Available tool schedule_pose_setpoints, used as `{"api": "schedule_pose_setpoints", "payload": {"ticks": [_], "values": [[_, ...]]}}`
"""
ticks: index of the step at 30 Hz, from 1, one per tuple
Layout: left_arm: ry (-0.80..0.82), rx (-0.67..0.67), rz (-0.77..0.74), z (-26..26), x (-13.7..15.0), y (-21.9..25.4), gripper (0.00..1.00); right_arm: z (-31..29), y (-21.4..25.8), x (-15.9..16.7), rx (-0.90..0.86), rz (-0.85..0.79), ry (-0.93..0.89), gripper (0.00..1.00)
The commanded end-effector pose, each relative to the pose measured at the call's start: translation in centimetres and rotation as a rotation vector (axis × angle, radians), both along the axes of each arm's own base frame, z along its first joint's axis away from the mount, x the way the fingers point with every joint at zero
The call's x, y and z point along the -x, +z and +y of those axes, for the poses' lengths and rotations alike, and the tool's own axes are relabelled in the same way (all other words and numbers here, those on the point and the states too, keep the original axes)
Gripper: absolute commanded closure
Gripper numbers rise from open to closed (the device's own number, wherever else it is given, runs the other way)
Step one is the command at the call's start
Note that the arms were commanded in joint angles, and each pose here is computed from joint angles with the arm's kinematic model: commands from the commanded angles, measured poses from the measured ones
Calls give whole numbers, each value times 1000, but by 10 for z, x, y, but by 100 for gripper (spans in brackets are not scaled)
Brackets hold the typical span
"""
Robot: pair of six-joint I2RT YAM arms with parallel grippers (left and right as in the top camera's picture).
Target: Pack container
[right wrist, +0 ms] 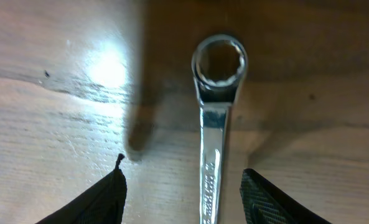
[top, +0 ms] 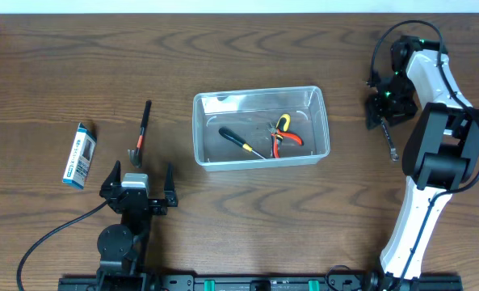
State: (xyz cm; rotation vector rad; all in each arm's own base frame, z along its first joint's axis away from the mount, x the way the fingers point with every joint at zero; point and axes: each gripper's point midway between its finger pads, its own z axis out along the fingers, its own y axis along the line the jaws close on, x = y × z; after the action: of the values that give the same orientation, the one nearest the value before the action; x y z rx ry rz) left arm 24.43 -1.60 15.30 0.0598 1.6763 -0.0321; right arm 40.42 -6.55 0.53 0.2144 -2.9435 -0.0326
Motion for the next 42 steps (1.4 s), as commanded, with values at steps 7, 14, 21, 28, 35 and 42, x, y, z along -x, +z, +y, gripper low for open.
{"api": "schedule_pose_setpoints", "payload": {"ticks": [7,14,21,28,35,42], "values": [[15,-3,51,3,1,-17,2,-17,-1,8,27,28,-28,37],[15,-3,51,3,1,-17,2,-18,-1,10,17,35,-11,35],[15,-3,51,3,1,-17,2,-15,27,-4,-4,-70,6,34],[15,-3,51,3,1,-17,2,-13,68,-7,1,-209,30,31],[15,-3,51,3,1,-17,2,-12,39,25,0,-198,13,29],[15,-3,51,3,1,-17,2,-17,6,47,-6,-162,-15,28]]}}
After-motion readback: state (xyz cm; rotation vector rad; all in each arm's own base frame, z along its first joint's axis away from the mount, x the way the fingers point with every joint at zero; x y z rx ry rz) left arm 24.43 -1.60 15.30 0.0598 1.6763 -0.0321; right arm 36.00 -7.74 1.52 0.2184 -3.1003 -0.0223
